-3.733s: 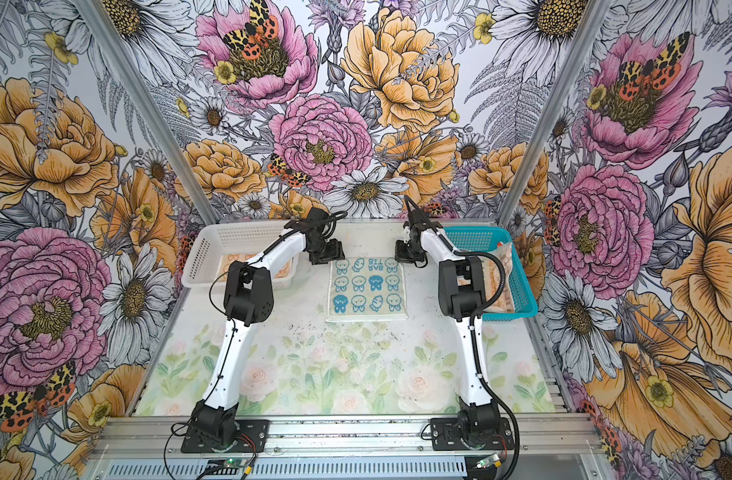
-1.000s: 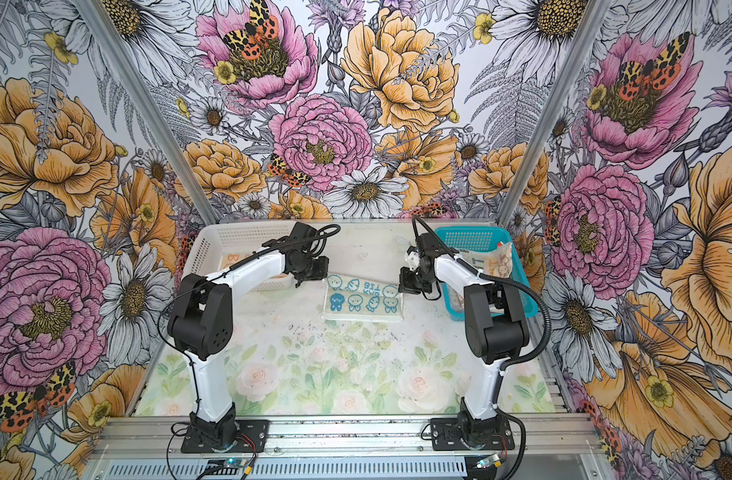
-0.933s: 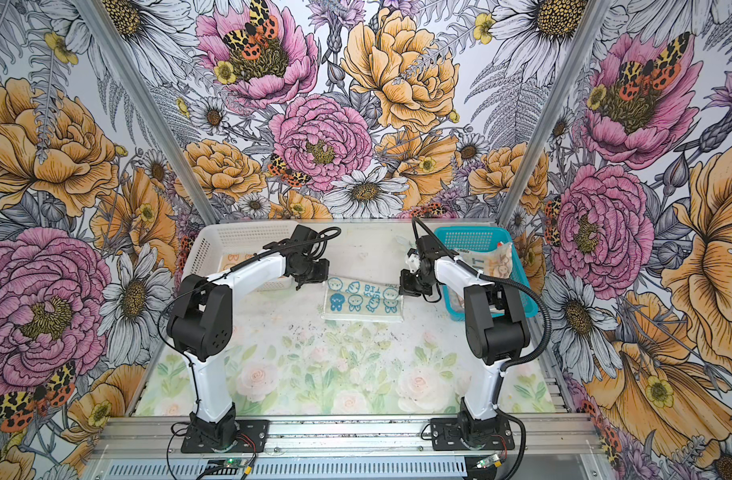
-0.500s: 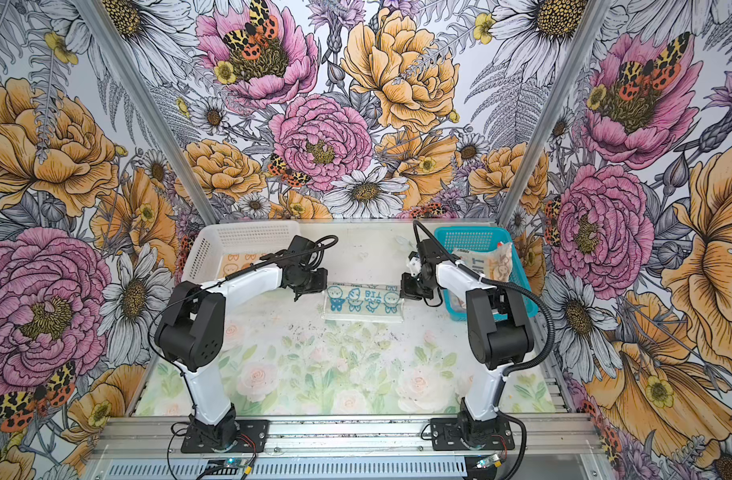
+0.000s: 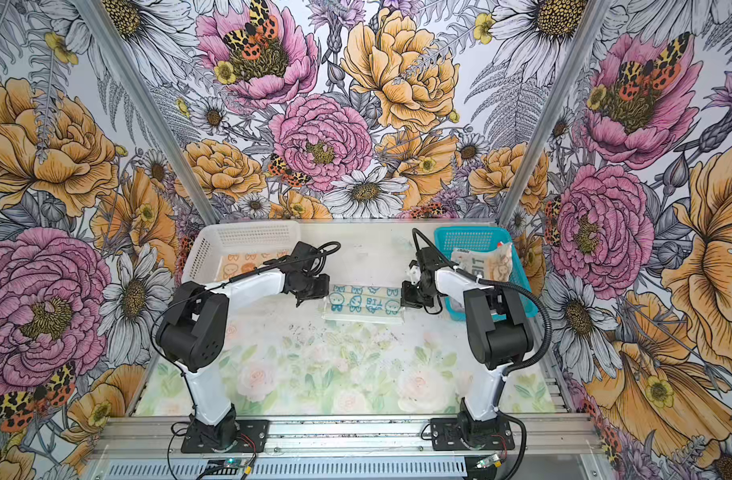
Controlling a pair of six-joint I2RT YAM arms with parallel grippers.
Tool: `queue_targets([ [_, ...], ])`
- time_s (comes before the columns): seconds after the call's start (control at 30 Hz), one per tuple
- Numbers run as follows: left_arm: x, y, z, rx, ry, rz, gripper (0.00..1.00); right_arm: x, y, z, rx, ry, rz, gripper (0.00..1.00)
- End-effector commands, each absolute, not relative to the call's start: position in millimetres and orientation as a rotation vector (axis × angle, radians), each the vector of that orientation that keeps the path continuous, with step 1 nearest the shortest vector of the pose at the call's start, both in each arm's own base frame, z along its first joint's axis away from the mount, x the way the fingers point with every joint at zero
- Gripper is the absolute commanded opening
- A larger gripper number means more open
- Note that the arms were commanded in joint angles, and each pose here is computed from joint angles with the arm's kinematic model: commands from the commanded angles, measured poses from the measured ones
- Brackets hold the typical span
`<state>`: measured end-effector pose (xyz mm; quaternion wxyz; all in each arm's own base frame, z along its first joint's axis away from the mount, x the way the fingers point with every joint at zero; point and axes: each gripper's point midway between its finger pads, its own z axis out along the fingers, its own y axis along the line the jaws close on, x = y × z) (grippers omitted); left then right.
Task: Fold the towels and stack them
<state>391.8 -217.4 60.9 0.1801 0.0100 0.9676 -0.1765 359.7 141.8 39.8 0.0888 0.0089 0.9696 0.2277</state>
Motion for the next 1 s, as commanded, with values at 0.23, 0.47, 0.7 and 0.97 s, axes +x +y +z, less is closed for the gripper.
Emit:
queue_targets([
  [0.23,396.8,-199.9,76.8,-0.051,2.680,-0.467,0.00,358.3,133.5,62.2,0.043,2.826,0.620,0.00],
  [0.47,389.0,-207.2,47.9,-0.039,2.739,-0.452,0.00,349.7,136.5,37.0,0.041,2.883,0.608,0.00],
  [0.7,387.8,-215.6,59.8,-0.017,2.715,-0.479,0.30,352.8,139.4,39.2,0.034,2.871,0.612,0.22],
  [0.97,397.7,-234.1,142.5,0.000,2.540,-0.627,0.98,357.7,151.8,91.3,0.029,2.739,0.695,0.73],
])
